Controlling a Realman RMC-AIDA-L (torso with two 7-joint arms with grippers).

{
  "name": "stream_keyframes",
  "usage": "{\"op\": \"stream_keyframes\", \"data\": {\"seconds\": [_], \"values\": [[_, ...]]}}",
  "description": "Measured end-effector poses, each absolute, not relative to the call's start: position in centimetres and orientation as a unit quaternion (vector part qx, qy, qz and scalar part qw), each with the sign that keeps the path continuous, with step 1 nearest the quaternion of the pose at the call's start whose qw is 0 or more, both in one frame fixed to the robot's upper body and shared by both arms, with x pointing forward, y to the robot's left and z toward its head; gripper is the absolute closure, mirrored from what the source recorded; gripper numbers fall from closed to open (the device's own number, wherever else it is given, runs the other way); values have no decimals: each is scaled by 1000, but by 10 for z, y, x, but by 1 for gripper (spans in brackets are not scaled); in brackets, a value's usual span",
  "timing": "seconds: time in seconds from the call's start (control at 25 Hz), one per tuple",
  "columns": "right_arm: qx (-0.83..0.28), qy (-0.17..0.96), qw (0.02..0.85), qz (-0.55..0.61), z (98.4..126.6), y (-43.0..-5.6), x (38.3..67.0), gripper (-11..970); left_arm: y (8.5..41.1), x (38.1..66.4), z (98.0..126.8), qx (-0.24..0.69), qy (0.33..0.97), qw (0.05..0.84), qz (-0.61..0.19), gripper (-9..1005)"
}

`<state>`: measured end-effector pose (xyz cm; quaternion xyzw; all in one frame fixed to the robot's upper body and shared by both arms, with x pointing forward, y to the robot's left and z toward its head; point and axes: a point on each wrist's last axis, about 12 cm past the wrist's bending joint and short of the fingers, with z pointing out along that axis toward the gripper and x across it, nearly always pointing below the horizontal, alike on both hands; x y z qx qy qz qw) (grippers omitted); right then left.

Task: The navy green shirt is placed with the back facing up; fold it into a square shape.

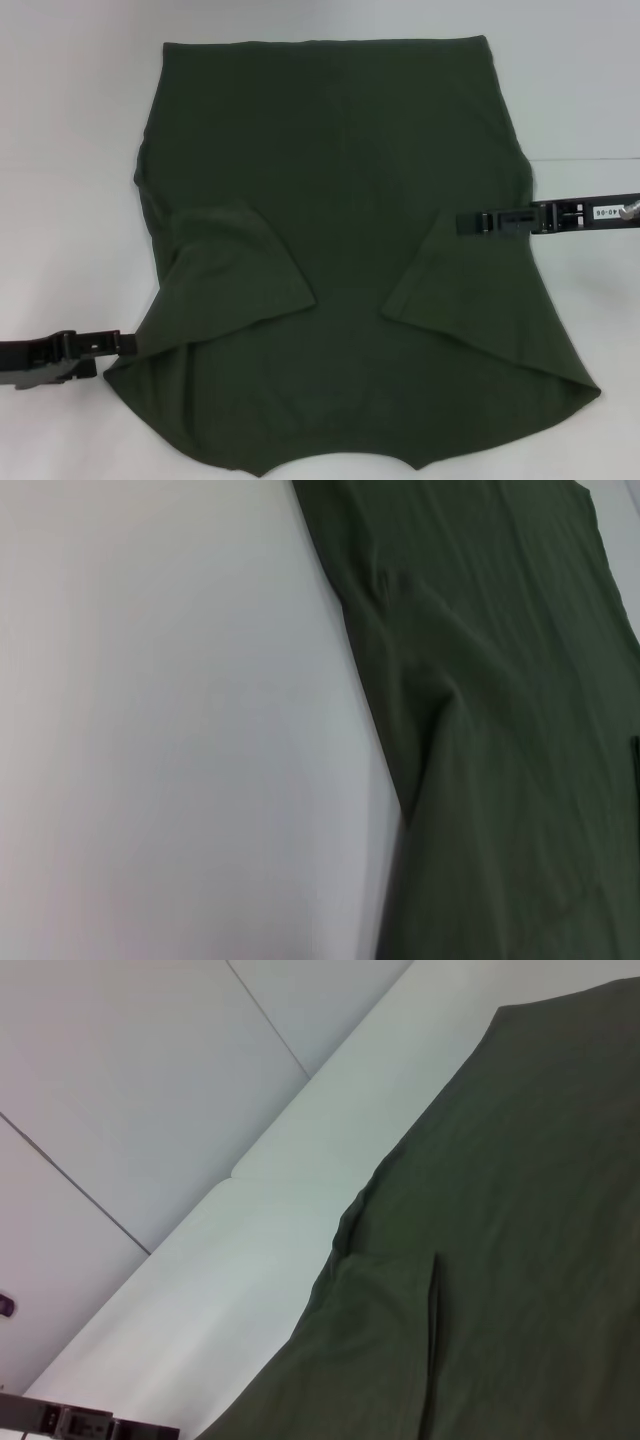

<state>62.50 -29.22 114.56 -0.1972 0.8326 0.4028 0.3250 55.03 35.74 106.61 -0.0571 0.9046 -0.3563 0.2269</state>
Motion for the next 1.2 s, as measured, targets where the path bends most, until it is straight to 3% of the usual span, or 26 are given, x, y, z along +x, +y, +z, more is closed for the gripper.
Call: {"op": "stream_keyframes", "data": {"seconds": [1.2], "values": [[-196,832,326,403,1146,-293,626,28,328,559,1058,-35,905,200,-374,117]]}}
